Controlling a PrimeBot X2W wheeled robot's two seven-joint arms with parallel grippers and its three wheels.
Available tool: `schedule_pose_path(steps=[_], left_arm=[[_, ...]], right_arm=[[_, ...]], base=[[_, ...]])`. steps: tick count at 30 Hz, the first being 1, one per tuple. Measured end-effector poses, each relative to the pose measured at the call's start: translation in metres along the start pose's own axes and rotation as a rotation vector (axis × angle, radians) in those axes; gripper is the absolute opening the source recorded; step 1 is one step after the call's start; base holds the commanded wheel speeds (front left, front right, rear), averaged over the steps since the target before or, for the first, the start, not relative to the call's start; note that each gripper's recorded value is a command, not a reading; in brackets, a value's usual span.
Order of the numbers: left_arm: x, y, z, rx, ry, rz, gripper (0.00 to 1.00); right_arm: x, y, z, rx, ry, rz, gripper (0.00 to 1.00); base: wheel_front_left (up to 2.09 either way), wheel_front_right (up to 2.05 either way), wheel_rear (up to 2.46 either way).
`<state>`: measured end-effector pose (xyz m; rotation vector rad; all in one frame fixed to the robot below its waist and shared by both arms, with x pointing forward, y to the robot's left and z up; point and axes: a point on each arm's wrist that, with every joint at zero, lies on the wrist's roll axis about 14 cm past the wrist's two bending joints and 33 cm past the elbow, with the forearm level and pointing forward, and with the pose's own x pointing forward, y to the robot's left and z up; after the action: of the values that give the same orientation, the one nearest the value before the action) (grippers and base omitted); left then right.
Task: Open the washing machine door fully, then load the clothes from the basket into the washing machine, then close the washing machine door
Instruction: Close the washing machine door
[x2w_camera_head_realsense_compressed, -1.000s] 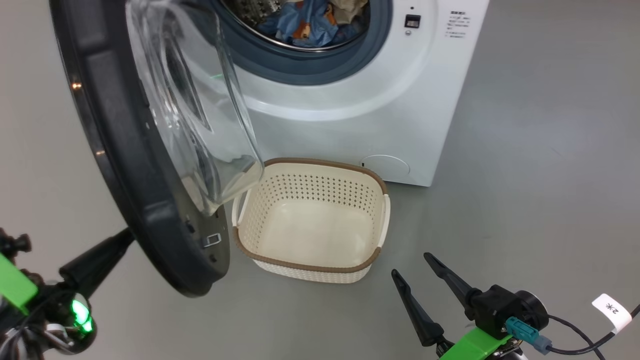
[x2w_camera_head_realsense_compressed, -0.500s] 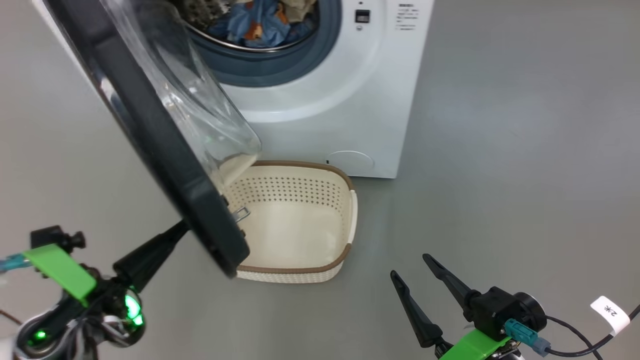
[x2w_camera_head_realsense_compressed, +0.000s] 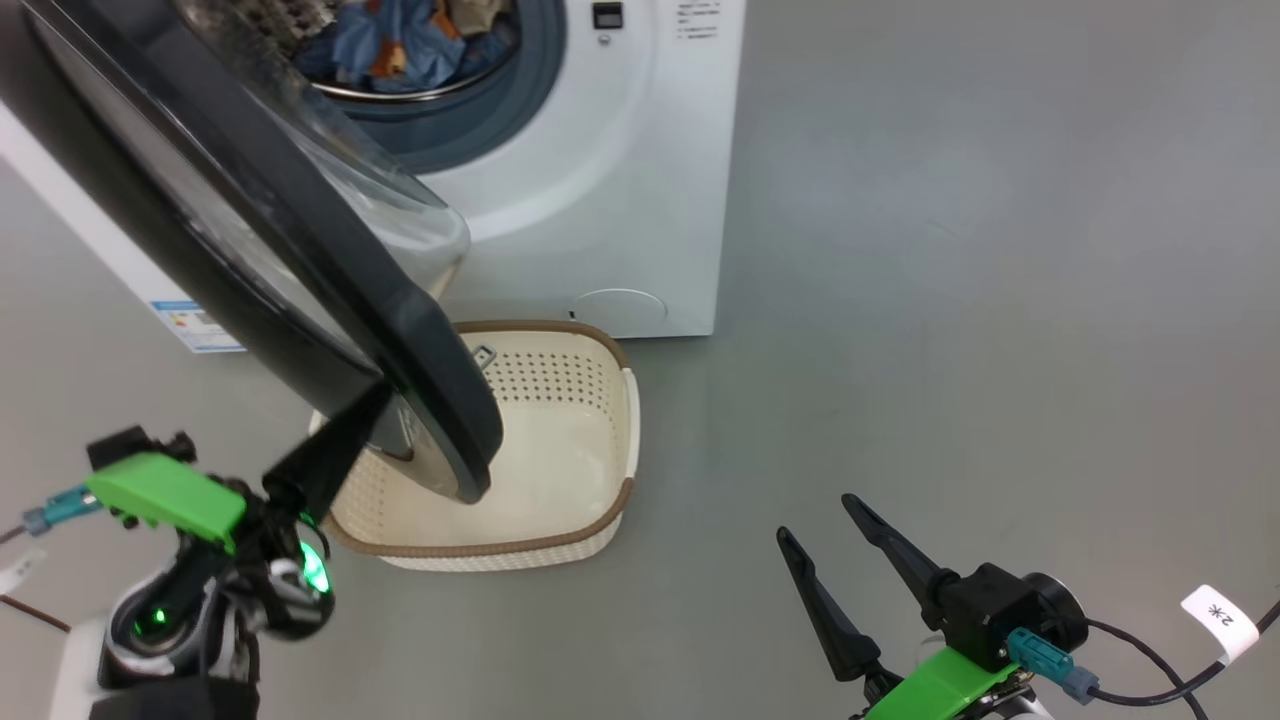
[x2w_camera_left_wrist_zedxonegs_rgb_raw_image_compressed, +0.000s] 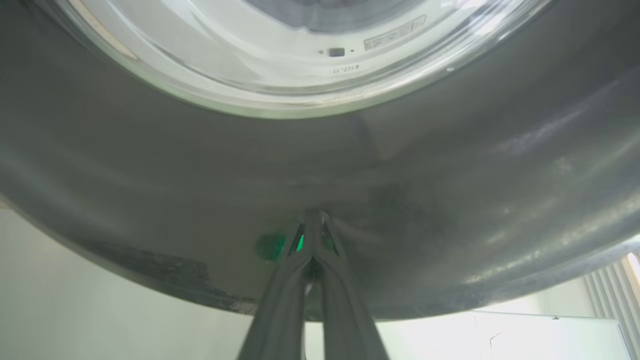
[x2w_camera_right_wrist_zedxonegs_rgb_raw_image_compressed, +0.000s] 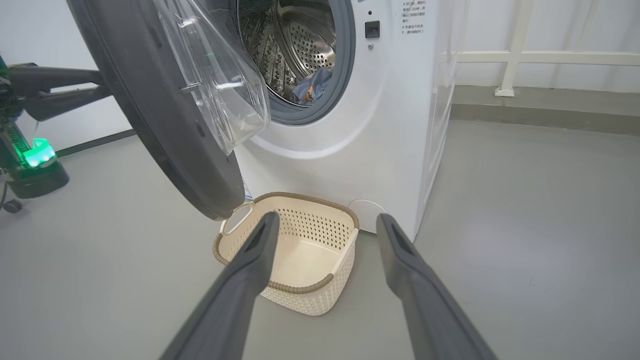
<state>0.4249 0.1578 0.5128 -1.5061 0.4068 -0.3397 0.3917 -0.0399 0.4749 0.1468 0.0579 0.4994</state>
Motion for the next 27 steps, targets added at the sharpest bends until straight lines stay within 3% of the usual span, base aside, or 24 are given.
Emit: schedule_pose_path(steps=[13,27], left_arm=[[0.077,-0.01,0.008,-0.041,-0.12,-0.045,0.0],[0.12,-0.025,-0.013,-0.102,-0.139,-0.092,0.0]], right_arm=[[-0.017,-0.038,-0.005,0.009,0.001,-0.132,1.0],[-0.032,-0.061,-0.003,0.007,-0.008,-0.221,1.0]], base=[[0.0,0.0,0.0],[0.0,0.0,0.0]])
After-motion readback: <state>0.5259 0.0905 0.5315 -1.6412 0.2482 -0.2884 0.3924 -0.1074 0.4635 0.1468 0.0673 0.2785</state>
